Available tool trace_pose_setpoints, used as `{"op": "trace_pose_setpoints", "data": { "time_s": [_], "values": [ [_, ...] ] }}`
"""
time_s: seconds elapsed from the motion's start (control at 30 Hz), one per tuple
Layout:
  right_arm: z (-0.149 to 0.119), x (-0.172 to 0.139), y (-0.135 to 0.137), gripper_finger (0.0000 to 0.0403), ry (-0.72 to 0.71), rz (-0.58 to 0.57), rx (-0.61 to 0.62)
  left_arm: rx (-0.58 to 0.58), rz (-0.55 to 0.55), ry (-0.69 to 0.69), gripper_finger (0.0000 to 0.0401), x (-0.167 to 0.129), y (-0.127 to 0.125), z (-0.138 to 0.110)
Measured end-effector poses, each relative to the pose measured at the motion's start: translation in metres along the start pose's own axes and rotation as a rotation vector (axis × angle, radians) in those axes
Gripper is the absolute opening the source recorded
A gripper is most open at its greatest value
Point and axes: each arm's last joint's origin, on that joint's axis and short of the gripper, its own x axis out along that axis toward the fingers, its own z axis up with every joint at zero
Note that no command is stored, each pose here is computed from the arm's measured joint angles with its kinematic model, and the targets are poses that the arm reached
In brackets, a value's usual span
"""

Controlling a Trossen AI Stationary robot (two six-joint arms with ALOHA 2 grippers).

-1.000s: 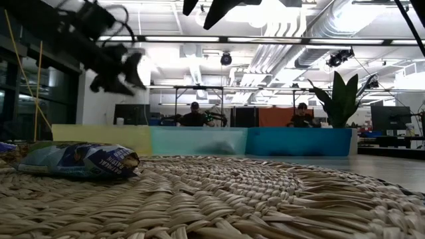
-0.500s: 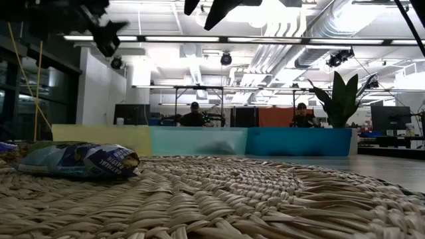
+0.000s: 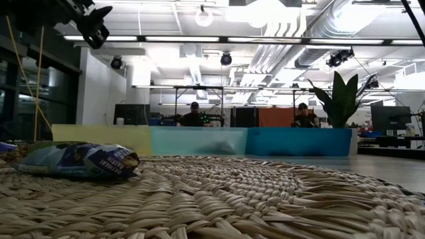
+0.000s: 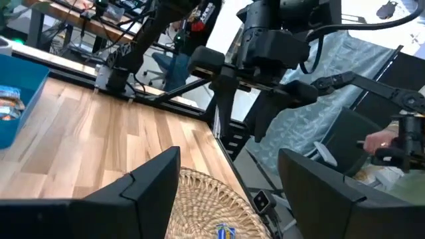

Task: Pick and place Granola Bars by type
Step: Put the blue granola bar into the yellow bin

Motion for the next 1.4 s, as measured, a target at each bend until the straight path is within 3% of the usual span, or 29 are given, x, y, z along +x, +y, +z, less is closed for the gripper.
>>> {"op": "trace_pose_setpoints", "data": {
  "time_s": [0.17, 0.37, 0.5, 0.87, 1.1, 1.4],
  "values": [
    [-0.002, 0.018, 0.004, 0.0218, 0.003, 0.002, 0.043, -0.017, 0.003, 0.010, 0.0250, -0.001, -0.002, -0.003],
    [-0.005, 0.061, 0.016, 0.0216, -0.003, 0.103, 0.057, -0.038, -0.002, 0.037, 0.0250, -0.002, -0.002, -0.007],
    [-0.012, 0.078, 0.018, 0.0206, 0.027, 0.110, 0.057, -0.086, -0.011, 0.082, 0.0250, -0.002, 0.000, -0.013],
    [-0.012, 0.085, 0.018, 0.0200, 0.045, 0.147, -0.018, -0.158, -0.006, 0.197, 0.0250, -0.005, 0.002, -0.032],
    [-0.031, 0.126, 0.014, 0.0200, 0.170, 0.159, -0.071, -0.138, 0.016, 0.186, 0.0250, -0.005, 0.002, -0.031],
    [-0.050, 0.158, 0.011, 0.0201, 0.254, 0.131, -0.034, -0.123, 0.072, 0.173, 0.0250, -0.006, 0.002, -0.031]
  ]
}}
